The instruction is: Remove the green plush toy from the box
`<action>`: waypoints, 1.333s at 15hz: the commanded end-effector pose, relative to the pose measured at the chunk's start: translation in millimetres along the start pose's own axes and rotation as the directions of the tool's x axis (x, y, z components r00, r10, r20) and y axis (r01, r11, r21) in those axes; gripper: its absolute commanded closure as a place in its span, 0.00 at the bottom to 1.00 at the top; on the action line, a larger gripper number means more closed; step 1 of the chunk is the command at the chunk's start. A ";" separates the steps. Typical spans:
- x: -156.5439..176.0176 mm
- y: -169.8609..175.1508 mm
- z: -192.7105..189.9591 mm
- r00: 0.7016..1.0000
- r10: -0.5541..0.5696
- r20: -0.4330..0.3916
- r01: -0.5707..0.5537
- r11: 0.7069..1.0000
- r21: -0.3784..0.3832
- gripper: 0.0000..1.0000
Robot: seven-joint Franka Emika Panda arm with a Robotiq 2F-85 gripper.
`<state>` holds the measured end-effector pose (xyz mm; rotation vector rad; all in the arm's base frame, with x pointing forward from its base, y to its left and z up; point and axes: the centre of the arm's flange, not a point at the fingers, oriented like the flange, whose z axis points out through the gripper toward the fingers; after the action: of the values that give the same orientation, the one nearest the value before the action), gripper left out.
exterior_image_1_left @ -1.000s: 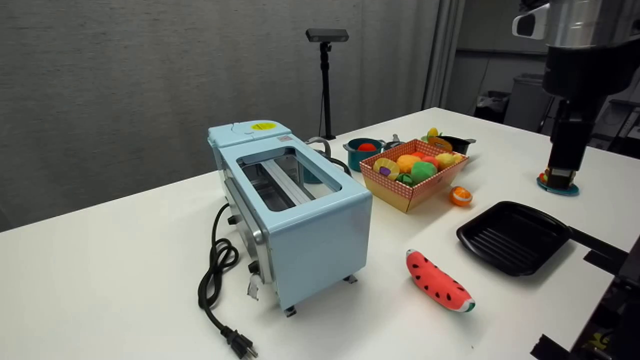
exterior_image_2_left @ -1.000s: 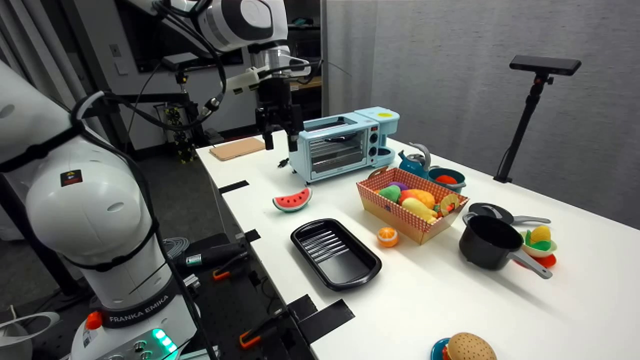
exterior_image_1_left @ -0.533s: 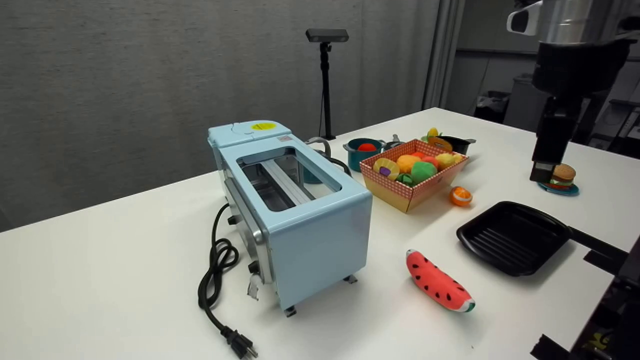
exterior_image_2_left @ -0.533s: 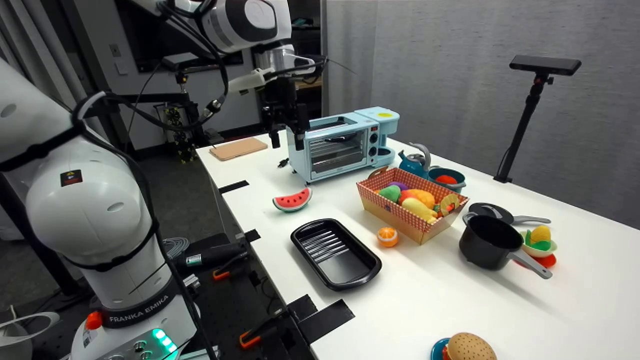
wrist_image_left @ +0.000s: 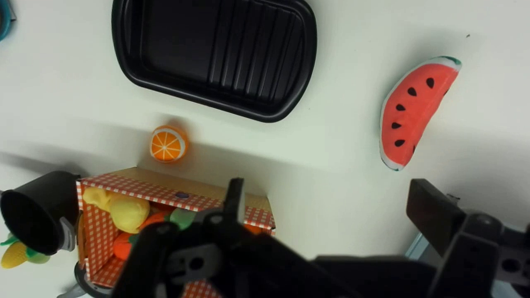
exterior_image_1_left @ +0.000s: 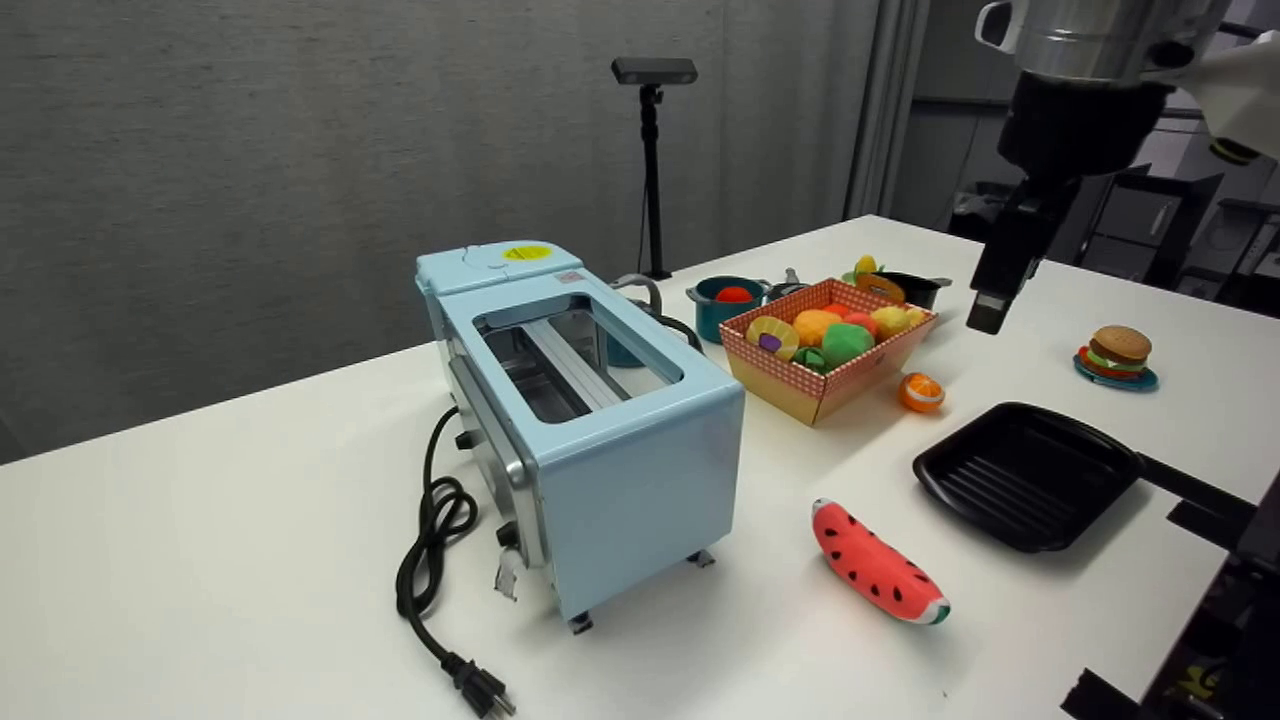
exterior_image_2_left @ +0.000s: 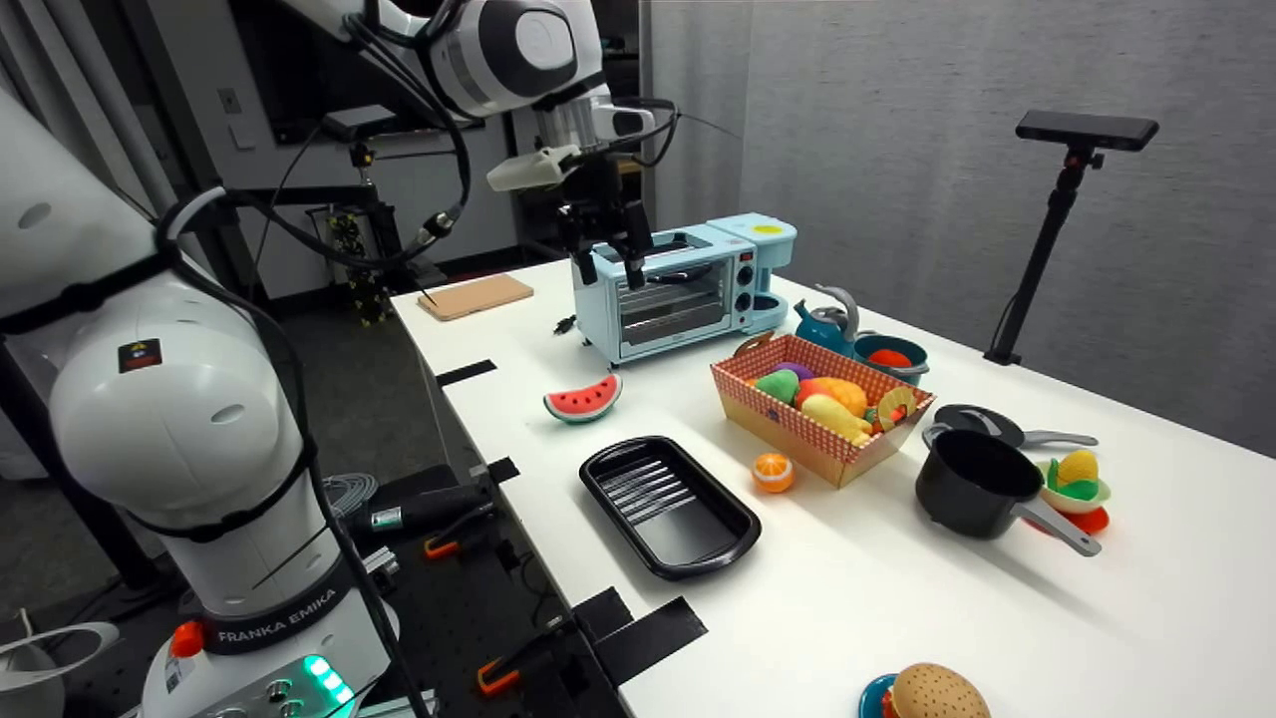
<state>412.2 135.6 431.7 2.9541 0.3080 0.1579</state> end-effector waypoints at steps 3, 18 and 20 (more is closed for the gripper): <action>27.8 5.8 9.5 0.991 0.133 0.012 -0.133 0.990 0.045 0.00; 77.9 38.3 34.6 0.910 0.414 0.032 -0.415 0.906 0.086 0.00; 86.9 48.0 38.4 0.898 0.440 0.027 -0.441 0.893 0.088 0.00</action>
<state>488.5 109.5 410.3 3.0634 -0.2863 0.1559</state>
